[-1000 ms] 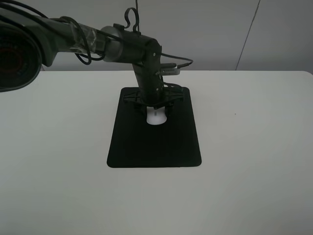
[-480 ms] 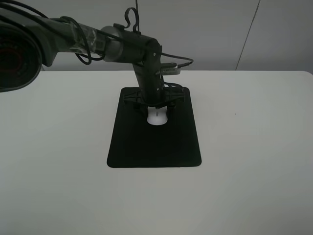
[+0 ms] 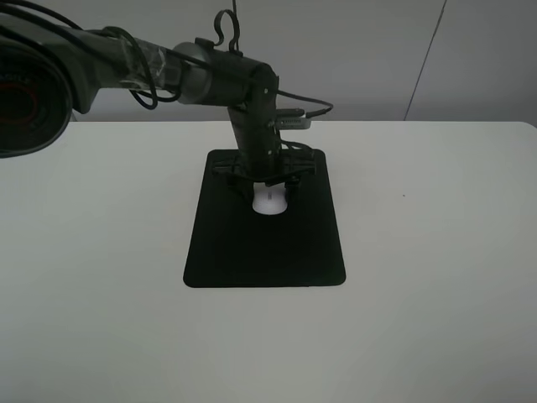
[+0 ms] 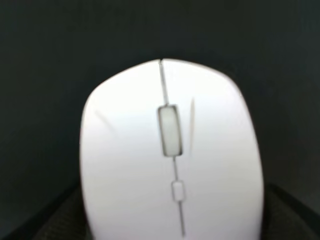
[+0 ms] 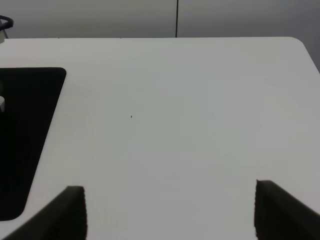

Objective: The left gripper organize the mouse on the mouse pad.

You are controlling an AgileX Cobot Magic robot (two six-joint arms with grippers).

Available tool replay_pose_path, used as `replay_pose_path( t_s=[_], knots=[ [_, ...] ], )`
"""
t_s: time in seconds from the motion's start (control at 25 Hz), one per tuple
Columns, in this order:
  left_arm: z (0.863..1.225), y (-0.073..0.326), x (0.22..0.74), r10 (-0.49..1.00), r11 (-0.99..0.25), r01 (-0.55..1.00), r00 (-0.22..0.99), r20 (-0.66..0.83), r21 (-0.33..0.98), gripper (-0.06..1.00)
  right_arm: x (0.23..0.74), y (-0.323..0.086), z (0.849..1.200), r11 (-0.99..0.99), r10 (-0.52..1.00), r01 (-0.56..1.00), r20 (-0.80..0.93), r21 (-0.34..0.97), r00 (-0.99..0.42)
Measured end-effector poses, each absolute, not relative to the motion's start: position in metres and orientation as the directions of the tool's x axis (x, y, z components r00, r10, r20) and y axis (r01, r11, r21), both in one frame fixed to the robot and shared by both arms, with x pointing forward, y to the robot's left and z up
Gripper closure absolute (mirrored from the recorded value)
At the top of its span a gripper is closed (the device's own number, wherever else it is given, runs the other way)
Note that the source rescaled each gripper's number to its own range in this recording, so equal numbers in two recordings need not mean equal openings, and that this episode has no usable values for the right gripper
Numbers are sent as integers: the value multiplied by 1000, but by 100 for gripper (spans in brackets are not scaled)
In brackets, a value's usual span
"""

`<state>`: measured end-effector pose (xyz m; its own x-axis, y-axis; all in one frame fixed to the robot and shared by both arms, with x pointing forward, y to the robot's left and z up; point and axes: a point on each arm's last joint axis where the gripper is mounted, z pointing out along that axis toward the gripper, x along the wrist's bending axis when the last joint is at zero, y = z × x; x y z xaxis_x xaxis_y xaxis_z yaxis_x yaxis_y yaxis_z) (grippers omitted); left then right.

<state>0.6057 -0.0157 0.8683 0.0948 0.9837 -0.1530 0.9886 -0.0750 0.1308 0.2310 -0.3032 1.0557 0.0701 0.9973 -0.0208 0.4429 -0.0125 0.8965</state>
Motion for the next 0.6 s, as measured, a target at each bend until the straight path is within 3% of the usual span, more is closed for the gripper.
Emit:
replay_pose_path(
  t_s=[0.6],
  knots=[
    [945,-20,615,979,-126,967,157,-128,220,45,231,-303,1056,-12,997,443,-21,896,70]
  ],
)
